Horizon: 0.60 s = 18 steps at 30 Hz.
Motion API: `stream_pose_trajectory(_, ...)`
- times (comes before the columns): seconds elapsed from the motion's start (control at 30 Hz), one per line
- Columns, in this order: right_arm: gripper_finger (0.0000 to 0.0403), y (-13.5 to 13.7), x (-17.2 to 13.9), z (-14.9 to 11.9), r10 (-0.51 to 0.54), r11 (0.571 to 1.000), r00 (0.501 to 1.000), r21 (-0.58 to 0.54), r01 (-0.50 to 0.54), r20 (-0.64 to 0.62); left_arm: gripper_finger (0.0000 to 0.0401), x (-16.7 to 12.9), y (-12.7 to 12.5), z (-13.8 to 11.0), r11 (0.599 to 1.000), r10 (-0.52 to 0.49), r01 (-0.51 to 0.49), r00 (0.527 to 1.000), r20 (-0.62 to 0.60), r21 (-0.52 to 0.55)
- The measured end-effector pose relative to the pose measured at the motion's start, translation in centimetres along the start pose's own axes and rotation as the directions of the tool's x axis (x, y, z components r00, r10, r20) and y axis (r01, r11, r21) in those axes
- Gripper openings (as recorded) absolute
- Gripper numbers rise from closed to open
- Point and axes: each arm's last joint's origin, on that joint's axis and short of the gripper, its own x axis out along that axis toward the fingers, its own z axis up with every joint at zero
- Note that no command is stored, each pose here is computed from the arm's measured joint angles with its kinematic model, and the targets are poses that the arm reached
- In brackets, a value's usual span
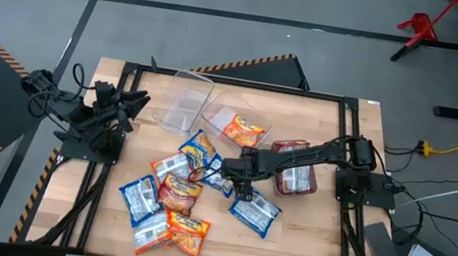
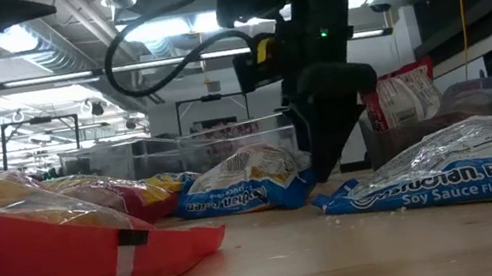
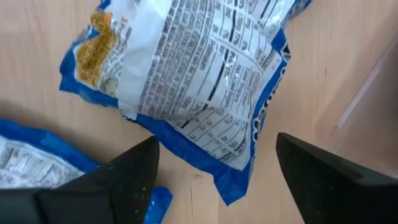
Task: Sort Maruchan noodles
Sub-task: Put the blue noodle pack into the left transparent bin
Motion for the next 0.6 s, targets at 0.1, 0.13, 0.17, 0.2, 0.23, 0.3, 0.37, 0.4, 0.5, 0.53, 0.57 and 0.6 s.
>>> stream_pose_trajectory(0.1,0.0281,0.1,0.2,0.1,0.003,1.0,1.0,0.022,-0.004,0.028,0.0141,0.0,0.0,0.0,1.0,0.0,0.0,1.0,0.0,0.0)
stream_pose_trajectory(0.13,0.027,0.1,0.3,0.1,0.01,0.999,0.999,0.031,-0.011,0.033,0.0141,0.0,0.0,0.0,1.0,0.0,0.0,1.0,0.0,0.0)
stream_pose_trajectory(0.17,0.0257,0.1,0.4,0.2,0.02,0.999,0.999,0.034,-0.021,0.034,0.0141,0.0,0.0,0.0,1.0,0.0,0.0,1.0,0.0,0.0)
stream_pose_trajectory(0.2,0.0242,0.2,0.4,0.2,0.039,0.999,0.999,0.036,-0.04,0.033,0.0141,0.0,0.0,0.0,1.0,0.0,0.0,1.0,0.0,0.001)
stream_pose_trajectory(0.23,0.0226,0.2,0.5,0.1,0.049,0.998,0.998,0.036,-0.05,0.028,0.0141,0.0,0.0,0.0,1.0,0.0,0.0,1.0,0.0,0.0)
stream_pose_trajectory(0.3,0.019,0.3,0.8,0.1,0.062,0.997,0.998,0.036,-0.062,0.02,0.0141,0.0,0.0,0.0,1.0,0.0,0.0,1.0,-0.001,0.003)
stream_pose_trajectory(0.37,0.0149,0.3,1.0,-0.1,0.076,0.996,0.997,0.043,-0.076,-0.004,0.0141,0.0,0.0,0.0,1.0,0.001,-0.001,1.0,-0.002,0.005)
stream_pose_trajectory(0.4,0.0127,0.3,1.1,-0.2,0.088,0.995,0.996,0.054,-0.087,-0.018,0.0141,0.0,0.0,0.0,1.0,0.001,-0.001,1.0,-0.002,0.005)
stream_pose_trajectory(0.5,0.0046,0.5,1.2,-0.2,0.125,0.99,0.992,0.07,-0.123,-0.019,0.0141,0.0,0.0,0.0,1.0,0.001,-0.001,1.0,-0.002,0.002)
stream_pose_trajectory(0.53,0.0024,0.5,1.2,-0.1,0.142,0.987,0.99,0.072,-0.14,-0.02,0.0141,0.0,0.0,0.0,1.0,0.0,0.0,1.0,-0.002,0.002)
stream_pose_trajectory(0.57,0.0013,0.5,1.1,0.0,0.152,0.986,0.988,0.075,-0.15,-0.02,0.0141,0.0,0.0,0.0,1.0,0.0,0.0,1.0,-0.002,0.002)
stream_pose_trajectory(0.6,0.0013,0.5,0.9,0.1,0.161,0.984,0.987,0.08,-0.159,-0.018,0.0141,0.0,0.0,0.0,1.0,0.0,0.0,1.0,-0.002,0.002)
